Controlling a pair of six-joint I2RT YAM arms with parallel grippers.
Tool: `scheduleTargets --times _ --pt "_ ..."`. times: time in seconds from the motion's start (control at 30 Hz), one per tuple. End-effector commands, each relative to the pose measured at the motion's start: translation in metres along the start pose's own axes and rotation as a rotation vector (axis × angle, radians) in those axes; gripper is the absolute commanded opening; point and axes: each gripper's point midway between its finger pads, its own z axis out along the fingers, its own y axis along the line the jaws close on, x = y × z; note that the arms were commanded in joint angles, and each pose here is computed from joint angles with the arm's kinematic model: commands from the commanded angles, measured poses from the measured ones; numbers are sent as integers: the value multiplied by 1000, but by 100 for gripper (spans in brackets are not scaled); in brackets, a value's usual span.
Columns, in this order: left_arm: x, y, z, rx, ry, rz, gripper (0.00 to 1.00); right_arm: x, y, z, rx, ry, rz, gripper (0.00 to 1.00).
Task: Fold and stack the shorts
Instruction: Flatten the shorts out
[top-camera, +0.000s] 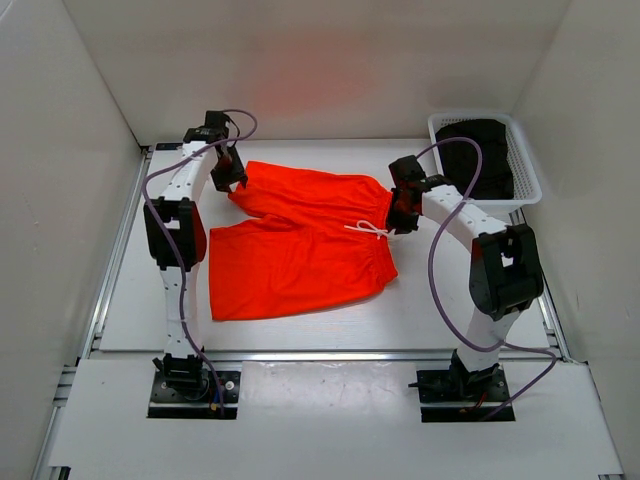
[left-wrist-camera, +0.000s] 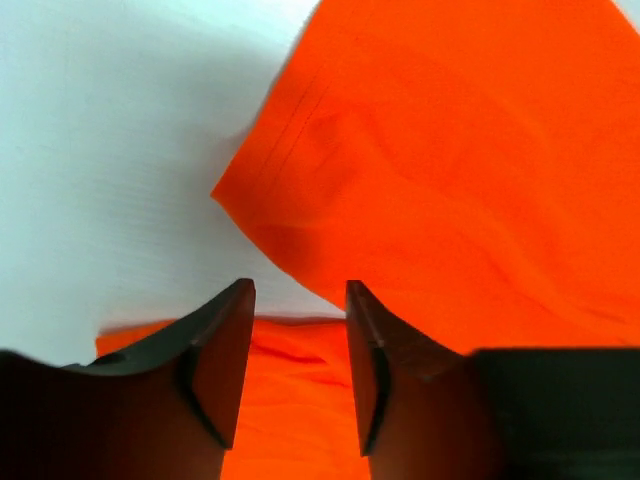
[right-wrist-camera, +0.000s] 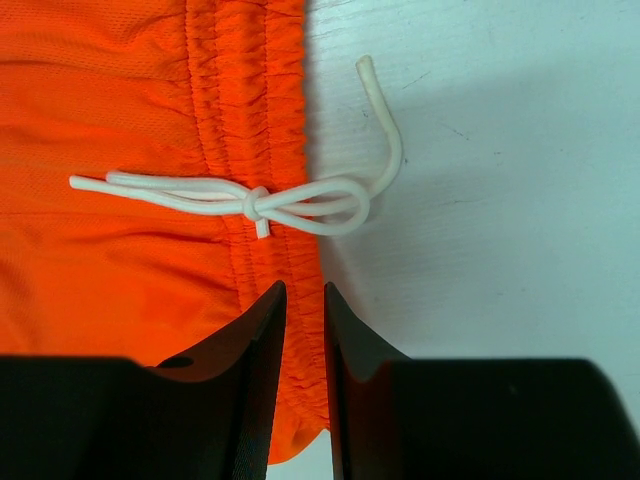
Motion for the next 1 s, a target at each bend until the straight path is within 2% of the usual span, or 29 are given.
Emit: scheduleTargets --times 0.0,0.03,0.07,0.1,0.17,0.27,0.3,0.37,0.4,0.47,0.7,0.77,0.8,0.83,0.87,0.97 --pt "0 1 -15 -7 -14 -7 56 -3 3 -11 -23 -30 -7 27" --pt "3 2 -16 -10 -8 -16 66 -3 3 -11 -23 -30 -7 27" --pt "11 5 -14 -19 13 -15 83 -3 3 -11 -23 -30 -7 27" --pt "13 6 -10 -22 18 -26 87 -3 3 -11 -23 -30 -7 27" --pt "16 7 -5 -24 22 -26 87 -1 4 -8 -26 -18 -8 27" --pt "17 7 9 -30 35 -25 75 -4 6 -10 -31 -25 -7 27" --pt "16 7 12 -30 36 -25 61 -4 6 -10 -31 -25 -7 27" --pt "13 5 16 -31 38 -25 46 -4 6 -10 -31 -25 -7 27" --pt "6 9 14 -38 18 -34 29 -4 6 -10 -31 -25 -7 27" --pt "3 8 13 -37 15 -25 12 -4 5 -10 -30 -25 -16 27" --pt "-17 13 -4 -76 -57 -9 10 -5 6 -8 -30 -25 -16 27" --pt "-16 18 -7 -68 -51 -19 39 -5 6 -8 -30 -25 -16 27" --pt "-14 22 -1 -65 -41 -28 50 -5 6 -8 -30 -25 -16 27" --pt "-8 25 1 -69 -30 -28 68 -4 6 -5 -26 -18 -17 27" --pt "-4 25 3 -64 -16 -27 71 -4 6 -5 -26 -18 -17 27" --pt "-5 28 9 -55 -8 -37 70 -4 6 -5 -26 -18 -17 27"
